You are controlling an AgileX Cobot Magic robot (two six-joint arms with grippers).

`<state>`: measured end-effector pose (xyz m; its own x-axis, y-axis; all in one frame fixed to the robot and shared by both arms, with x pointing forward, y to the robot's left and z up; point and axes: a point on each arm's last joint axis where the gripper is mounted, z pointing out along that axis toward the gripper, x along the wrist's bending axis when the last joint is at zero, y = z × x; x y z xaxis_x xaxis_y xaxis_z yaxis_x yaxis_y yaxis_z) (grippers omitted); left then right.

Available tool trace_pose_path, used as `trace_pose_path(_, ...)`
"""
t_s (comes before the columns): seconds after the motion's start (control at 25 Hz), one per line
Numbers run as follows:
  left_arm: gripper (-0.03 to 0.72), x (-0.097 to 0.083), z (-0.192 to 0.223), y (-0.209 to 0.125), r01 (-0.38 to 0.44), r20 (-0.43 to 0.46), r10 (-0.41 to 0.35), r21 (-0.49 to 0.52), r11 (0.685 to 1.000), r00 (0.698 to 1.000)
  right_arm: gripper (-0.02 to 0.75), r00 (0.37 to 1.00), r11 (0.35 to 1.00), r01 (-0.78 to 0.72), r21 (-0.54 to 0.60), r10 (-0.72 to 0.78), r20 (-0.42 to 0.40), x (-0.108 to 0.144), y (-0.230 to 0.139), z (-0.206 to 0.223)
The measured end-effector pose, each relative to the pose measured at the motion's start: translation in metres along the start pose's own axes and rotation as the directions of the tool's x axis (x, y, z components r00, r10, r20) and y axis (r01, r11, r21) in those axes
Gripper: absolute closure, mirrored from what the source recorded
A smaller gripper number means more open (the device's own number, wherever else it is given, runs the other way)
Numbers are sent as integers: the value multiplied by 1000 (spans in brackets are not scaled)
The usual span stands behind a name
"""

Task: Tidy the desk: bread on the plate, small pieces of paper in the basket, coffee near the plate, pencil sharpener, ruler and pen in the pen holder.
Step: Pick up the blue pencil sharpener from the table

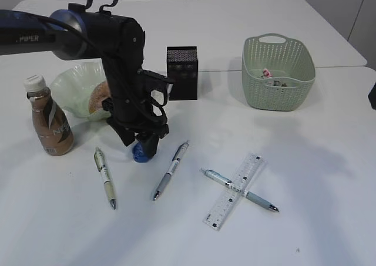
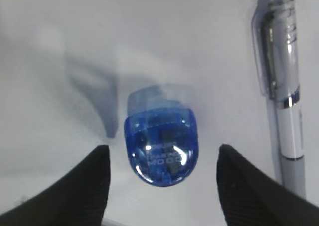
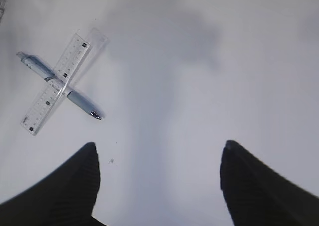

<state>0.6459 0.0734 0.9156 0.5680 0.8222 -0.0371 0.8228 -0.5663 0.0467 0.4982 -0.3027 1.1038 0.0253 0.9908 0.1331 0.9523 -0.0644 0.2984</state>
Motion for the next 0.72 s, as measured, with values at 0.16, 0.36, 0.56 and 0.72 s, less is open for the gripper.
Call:
trace_pose_path(0.16, 216, -3, 7, 1, -8, 9, 8, 1, 1000, 1000, 153, 1000, 1000, 0, 0, 0, 0, 0, 0, 0)
trace_pose_path(0.36, 218, -8, 9, 5, -25, 6, 26, -31, 999, 1000, 153, 1000, 1000, 0, 0, 0, 0, 0, 0, 0)
trace_pose_path(0.56, 221, -8, 12, 5, -32, 7, 32, -26, 999, 999, 153, 1000, 1000, 0, -2, 0, 0, 0, 0, 0)
trace_pose_path(0.72, 225, -8, 15, 6, -36, 5, 36, -26, 999, 999, 153, 1000, 1000, 0, -2, 0, 0, 0, 0, 0)
